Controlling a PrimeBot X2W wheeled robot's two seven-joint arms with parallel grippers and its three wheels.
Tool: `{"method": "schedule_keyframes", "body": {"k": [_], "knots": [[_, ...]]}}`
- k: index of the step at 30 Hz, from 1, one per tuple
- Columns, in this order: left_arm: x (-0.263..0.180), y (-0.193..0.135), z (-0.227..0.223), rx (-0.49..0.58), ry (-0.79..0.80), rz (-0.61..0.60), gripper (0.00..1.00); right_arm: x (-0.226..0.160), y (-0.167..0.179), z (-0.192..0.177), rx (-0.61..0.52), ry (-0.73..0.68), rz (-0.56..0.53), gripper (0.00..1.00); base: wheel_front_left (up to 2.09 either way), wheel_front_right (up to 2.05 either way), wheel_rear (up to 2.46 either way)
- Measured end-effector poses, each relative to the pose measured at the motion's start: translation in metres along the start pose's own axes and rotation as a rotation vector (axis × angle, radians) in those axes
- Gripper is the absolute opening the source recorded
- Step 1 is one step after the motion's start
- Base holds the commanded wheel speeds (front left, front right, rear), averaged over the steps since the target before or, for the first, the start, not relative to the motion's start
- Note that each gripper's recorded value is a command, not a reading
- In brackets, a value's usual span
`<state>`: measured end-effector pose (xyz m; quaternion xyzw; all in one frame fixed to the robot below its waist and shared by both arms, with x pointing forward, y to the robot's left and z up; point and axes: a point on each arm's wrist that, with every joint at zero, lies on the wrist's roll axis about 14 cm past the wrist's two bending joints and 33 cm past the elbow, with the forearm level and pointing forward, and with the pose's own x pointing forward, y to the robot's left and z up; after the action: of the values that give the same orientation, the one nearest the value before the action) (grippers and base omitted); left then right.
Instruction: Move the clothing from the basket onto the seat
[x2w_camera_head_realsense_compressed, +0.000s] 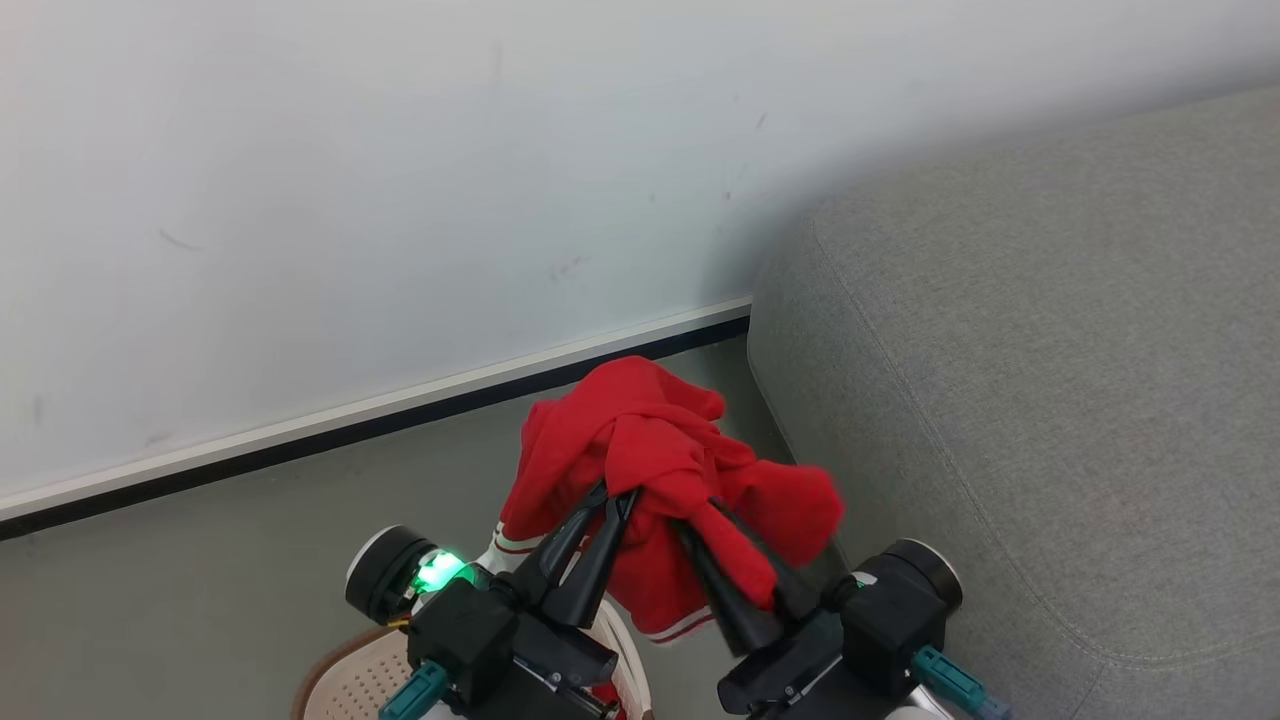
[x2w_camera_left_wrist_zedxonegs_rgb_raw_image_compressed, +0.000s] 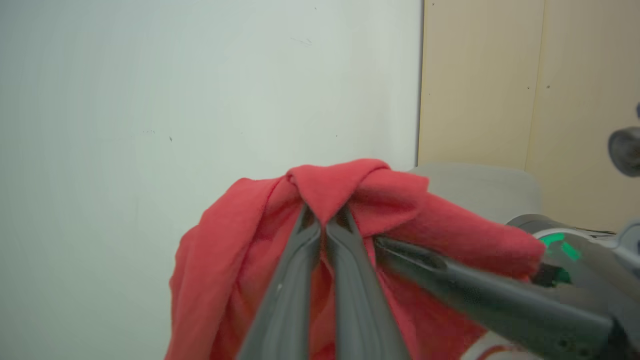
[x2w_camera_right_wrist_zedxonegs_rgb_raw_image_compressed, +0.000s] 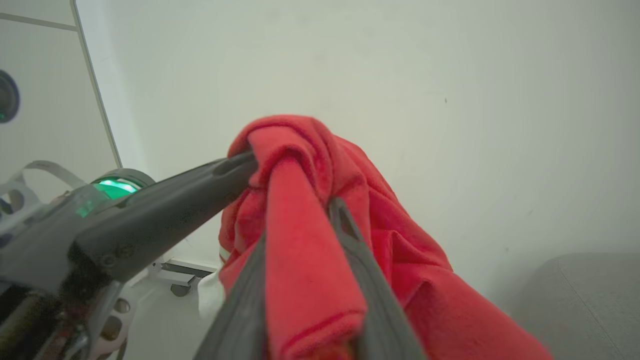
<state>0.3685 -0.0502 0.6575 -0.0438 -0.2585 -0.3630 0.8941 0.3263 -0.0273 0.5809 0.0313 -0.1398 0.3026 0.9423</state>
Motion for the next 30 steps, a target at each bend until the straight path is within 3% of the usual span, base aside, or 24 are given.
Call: {"method": "schedule_keyframes", "body": {"k": [9,10,11,30], "knots": [[-0.001,0.001,-0.002,-0.013,0.008,0.004,0.01,0.004,-0.001,0.004,-0.007,-0.013,0.004,0.00,0.00,0.00,0.00],[-0.001,0.002,-0.002,-0.013,0.007,0.005,0.41,0.004,-0.002,0.006,-0.008,-0.019,0.000,0.00,0.00,0.00,0.00],[-0.001,0.003,-0.002,-0.018,0.008,0.011,1.00,0.005,-0.003,0.007,-0.009,-0.023,-0.001,0.00,0.00,0.00,0.00],[-0.010,0.012,-0.011,-0.014,0.073,0.037,1.00,-0.002,-0.028,0.018,-0.031,-0.053,-0.088,0.00,0.00,0.00,0.00]]}}
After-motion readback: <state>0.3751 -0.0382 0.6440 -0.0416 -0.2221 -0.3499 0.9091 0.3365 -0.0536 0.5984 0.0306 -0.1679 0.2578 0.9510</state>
